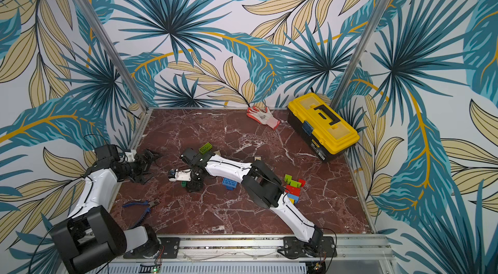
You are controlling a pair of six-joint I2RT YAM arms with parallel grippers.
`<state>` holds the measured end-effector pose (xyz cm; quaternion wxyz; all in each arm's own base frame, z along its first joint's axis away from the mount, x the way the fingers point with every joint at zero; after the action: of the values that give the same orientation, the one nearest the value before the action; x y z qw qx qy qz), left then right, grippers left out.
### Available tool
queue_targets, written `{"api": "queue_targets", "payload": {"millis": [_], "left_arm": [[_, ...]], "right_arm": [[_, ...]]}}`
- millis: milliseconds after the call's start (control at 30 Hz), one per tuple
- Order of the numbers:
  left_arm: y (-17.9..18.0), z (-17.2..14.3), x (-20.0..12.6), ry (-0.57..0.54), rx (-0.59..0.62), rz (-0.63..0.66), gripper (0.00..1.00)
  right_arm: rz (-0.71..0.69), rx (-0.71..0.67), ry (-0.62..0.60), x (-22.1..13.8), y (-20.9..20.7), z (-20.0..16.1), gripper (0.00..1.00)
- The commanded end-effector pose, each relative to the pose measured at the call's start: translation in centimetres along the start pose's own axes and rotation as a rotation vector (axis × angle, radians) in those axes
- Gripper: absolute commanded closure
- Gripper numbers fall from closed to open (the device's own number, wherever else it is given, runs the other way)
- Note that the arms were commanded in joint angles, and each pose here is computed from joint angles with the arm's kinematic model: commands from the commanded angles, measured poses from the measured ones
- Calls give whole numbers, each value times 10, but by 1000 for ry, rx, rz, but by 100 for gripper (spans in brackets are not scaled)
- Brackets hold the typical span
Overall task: Assemble a carrot with lego
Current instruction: Pick up the lego brick from the center of the board.
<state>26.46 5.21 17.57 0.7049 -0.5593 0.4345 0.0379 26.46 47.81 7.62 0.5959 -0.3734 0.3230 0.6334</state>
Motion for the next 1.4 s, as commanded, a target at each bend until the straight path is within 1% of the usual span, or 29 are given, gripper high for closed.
{"api": "queue_targets", "payload": {"millis": [0,67,133,267,333,567,1100,1200,1233,1300,1367], "left_arm": [[-1,2,-3,-14,17,-19,1],[-1,2,-3,-14,19,-20,1],[-1,2,-3,-12,18,-20,1],[0,3,-2,-12,18,-20,1],[0,2,-3,-14,18,-20,1],[-1,3,-2,-13,19,-21,1],[0,4,-2,-11,15,-19,1],[0,4,-2,-10,15,-20,1],[0,4,-2,-11,15,-20,1],[0,4,-2,-13,15,-19,1],[0,4,-2,-13,16,-21,1]], "right_arm": [[-12,35,37,9,5,-16,42],[-40,17,-27,-1,8,-12,40],[-86,-7,-120,-16,10,-5,36],[-110,-9,-172,-36,14,1,35],[-121,-9,-191,-40,15,3,35],[-143,12,-153,-30,10,-6,35],[-113,64,-41,5,1,-28,34],[-104,69,-6,10,1,-34,39],[-104,71,0,10,1,-35,42],[-101,78,9,10,3,-37,52],[-103,85,9,6,4,-38,56]]}}
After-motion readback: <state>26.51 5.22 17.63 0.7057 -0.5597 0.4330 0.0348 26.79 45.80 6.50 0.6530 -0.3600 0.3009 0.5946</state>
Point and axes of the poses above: each gripper's point midway between its finger pads, its own x axis out along the fingers, its own y axis along the line the jaws close on, z = x × y, the point moved 5 cm from there along -x, back along the fingers, and after that the axes turned 3 degrees about -x, right-handed, at the moved point
